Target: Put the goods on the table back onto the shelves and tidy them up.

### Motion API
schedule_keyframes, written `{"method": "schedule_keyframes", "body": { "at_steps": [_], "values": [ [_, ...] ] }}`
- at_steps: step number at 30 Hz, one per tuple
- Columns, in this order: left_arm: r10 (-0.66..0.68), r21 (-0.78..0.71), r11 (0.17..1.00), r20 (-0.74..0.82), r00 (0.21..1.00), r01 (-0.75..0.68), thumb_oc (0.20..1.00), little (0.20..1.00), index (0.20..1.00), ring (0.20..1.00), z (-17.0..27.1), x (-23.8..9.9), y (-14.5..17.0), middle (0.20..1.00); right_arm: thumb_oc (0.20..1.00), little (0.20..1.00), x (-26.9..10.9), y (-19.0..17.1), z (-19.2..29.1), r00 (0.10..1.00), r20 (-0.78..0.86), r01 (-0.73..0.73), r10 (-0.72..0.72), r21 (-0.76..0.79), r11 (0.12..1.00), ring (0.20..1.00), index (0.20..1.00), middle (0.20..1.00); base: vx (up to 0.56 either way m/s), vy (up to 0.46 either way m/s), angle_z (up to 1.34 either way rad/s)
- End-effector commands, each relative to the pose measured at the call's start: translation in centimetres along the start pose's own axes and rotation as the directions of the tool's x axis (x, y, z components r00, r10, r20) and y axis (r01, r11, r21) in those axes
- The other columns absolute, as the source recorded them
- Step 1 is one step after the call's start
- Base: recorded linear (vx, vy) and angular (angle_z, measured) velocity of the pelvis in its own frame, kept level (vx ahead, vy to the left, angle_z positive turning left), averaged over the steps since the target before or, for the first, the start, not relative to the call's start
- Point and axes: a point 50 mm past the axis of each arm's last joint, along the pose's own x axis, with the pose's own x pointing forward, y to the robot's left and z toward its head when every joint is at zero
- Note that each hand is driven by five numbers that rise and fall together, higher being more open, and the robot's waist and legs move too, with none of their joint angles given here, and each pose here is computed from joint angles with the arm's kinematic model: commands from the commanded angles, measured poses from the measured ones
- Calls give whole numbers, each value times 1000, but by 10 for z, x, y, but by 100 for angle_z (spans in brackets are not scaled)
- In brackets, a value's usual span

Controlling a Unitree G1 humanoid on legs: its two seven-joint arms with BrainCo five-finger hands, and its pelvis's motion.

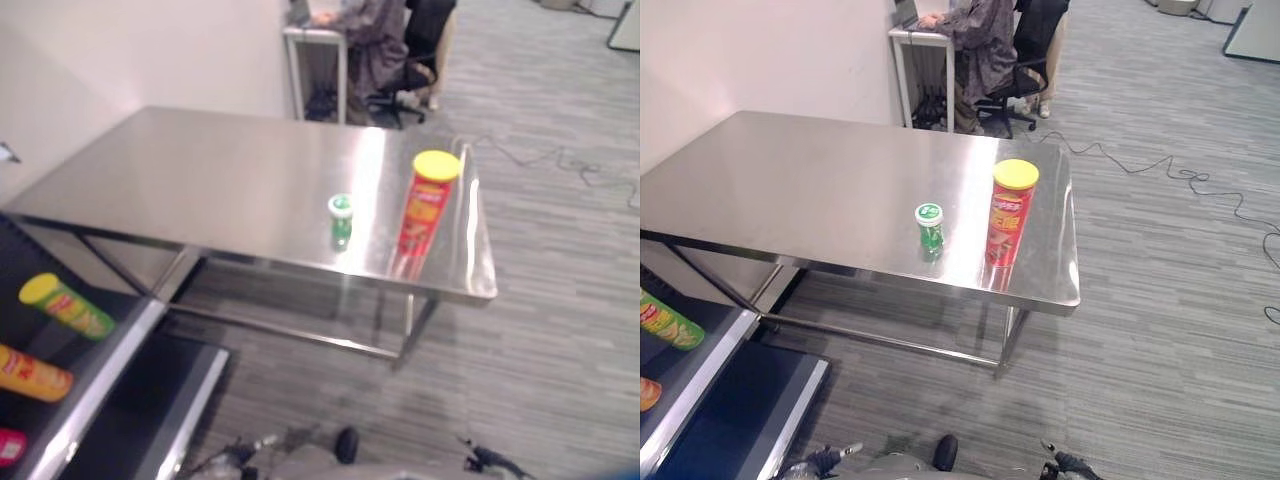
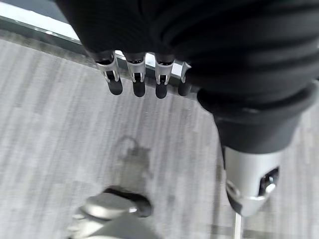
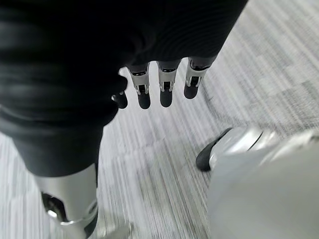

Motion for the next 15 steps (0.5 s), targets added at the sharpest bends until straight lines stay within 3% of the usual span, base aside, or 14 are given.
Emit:
{"method": "schedule_keyframes", "body": {
  "at_steps": [1, 6, 12, 15],
  "values": [
    [8, 78, 997, 12, 1000, -9, 1000, 1000, 1000, 1000, -2, 0, 0, 1000, 1000, 1000, 3, -11, 8, 998, 29, 52, -52, 17, 999, 1000, 1000, 1000, -47, 92, -67],
    [-8, 129, 992, -22, 1000, 11, 1000, 1000, 1000, 1000, -13, -2, -4, 1000, 1000, 1000, 1, -3, 5, 999, 43, 19, -17, -56, 998, 1000, 1000, 1000, 8, -3, -50],
    [3, 242, 970, -15, 1000, 1, 1000, 1000, 1000, 1000, -12, -2, -3, 1000, 1000, 1000, 1, -5, 25, 990, 140, 3, 9, -84, 996, 1000, 1000, 1000, 55, -92, 2],
    [-23, 296, 955, 53, 998, 6, 1000, 1000, 1000, 1000, 1, -1, -11, 1000, 1000, 1000, 1, -8, 43, 978, 208, 17, 2, -90, 996, 1000, 1000, 1000, -17, -35, -21]
  ]
}}
